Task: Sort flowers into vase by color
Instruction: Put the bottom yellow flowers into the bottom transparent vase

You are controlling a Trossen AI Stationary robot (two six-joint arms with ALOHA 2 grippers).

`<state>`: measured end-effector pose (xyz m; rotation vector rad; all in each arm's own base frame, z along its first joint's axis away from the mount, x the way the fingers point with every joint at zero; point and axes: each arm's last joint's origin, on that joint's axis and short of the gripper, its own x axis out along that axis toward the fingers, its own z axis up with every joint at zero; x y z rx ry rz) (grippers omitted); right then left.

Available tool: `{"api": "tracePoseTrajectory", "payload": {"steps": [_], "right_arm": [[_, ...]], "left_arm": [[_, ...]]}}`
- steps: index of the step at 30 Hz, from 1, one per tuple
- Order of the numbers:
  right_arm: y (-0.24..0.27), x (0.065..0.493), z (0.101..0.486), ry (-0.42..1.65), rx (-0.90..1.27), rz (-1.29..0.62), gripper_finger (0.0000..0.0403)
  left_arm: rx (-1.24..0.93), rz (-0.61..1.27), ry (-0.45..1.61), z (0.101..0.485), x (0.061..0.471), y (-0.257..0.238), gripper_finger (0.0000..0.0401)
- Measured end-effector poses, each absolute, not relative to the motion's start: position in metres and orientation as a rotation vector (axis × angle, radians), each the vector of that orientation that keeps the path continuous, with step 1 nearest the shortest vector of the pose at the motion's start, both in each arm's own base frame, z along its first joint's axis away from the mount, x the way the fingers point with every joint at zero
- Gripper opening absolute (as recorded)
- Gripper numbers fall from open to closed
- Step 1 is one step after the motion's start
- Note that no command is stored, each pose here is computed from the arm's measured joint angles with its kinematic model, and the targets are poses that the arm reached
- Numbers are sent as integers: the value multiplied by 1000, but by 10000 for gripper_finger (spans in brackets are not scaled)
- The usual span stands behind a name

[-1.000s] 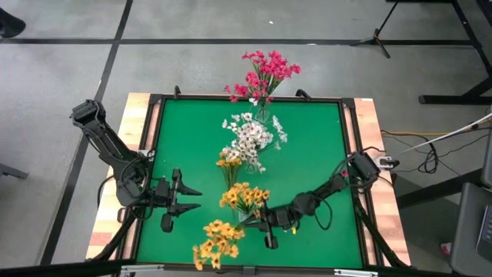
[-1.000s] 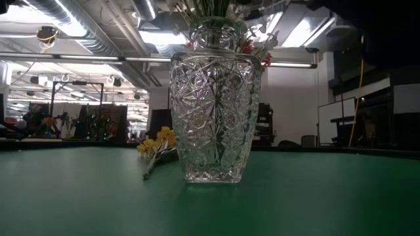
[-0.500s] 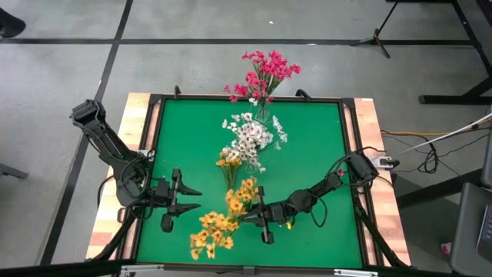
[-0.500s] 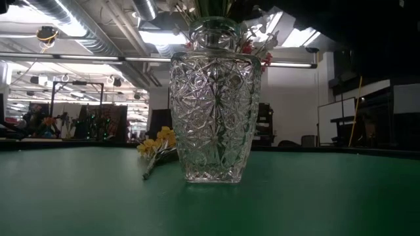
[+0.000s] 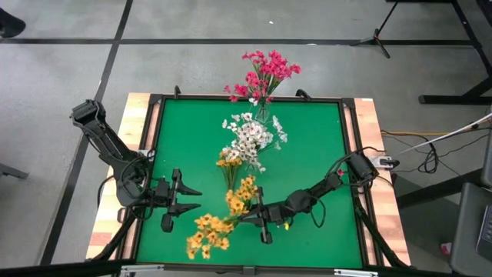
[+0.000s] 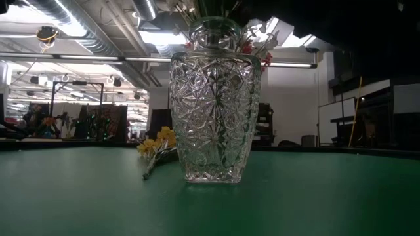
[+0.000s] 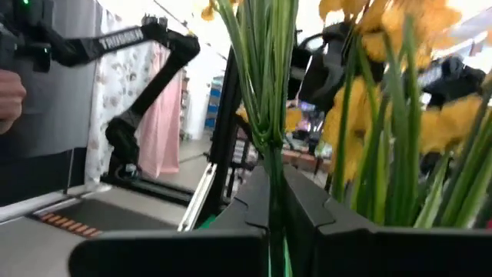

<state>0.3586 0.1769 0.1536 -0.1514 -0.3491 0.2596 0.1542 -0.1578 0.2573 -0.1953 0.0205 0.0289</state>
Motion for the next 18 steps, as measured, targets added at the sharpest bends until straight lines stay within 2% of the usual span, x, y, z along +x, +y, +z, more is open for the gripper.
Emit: {"api": "tracePoseTrajectory", "payload": {"steps": [4, 12, 18], "right_arm": [[176, 360, 151, -315, -132, 230, 25], [177, 360, 148, -280, -126, 241, 13], [176, 361, 146, -250, -69, 204, 77]], "left_arm": [[-196, 28, 21, 257, 154, -158, 159], [-196, 28, 21, 257, 154, -158, 159], [-197, 29, 21, 257, 154, -158, 159]]}}
